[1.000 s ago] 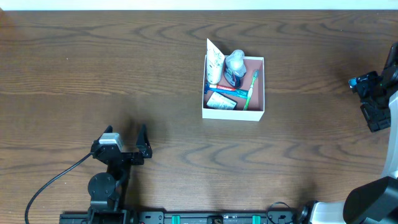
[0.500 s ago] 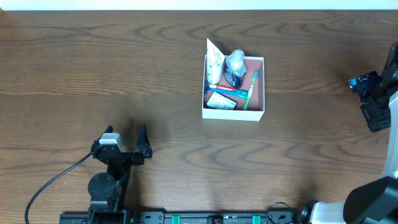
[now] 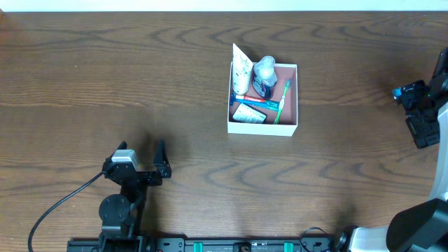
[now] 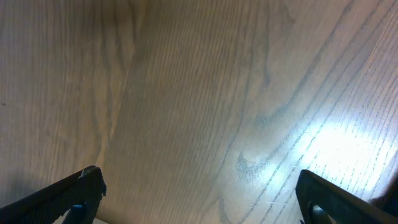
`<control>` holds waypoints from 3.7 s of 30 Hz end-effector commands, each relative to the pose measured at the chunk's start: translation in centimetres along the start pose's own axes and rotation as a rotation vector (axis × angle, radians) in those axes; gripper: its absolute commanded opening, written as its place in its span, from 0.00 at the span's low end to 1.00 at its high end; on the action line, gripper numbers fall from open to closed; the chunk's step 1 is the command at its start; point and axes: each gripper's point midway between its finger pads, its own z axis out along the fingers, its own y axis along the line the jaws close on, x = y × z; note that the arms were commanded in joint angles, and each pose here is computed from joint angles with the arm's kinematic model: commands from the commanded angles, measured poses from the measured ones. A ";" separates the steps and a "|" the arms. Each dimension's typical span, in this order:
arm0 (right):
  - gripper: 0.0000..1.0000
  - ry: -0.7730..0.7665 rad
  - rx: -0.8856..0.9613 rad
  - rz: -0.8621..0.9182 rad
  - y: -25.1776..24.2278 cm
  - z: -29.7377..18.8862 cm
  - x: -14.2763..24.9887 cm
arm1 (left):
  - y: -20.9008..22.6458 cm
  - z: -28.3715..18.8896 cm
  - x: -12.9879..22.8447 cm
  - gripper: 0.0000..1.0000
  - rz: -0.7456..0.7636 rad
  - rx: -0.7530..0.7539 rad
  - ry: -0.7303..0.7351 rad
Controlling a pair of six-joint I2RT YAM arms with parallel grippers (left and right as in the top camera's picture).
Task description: Pack container
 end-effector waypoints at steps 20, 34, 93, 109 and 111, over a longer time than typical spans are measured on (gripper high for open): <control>0.99 -0.243 -0.351 -0.003 -1.4 -13.4 1.5 | 0.2 0.2 1.6 0.98 0.002 0.003 0.041; 0.99 -0.425 -0.696 -0.017 -6.6 -23.5 5.3 | 0.2 0.2 1.6 0.98 0.002 0.002 0.041; 0.99 -0.881 -0.951 -0.519 -3.0 -4.6 11.3 | 0.2 0.2 1.6 0.98 0.002 0.002 0.041; 0.99 -1.164 -0.862 -1.108 -1.7 -5.9 14.0 | 0.2 0.2 1.6 0.98 0.003 0.003 0.041; 0.99 -1.171 -0.872 -1.103 -1.6 -6.1 14.0 | 0.2 0.2 1.6 0.98 0.002 0.003 0.041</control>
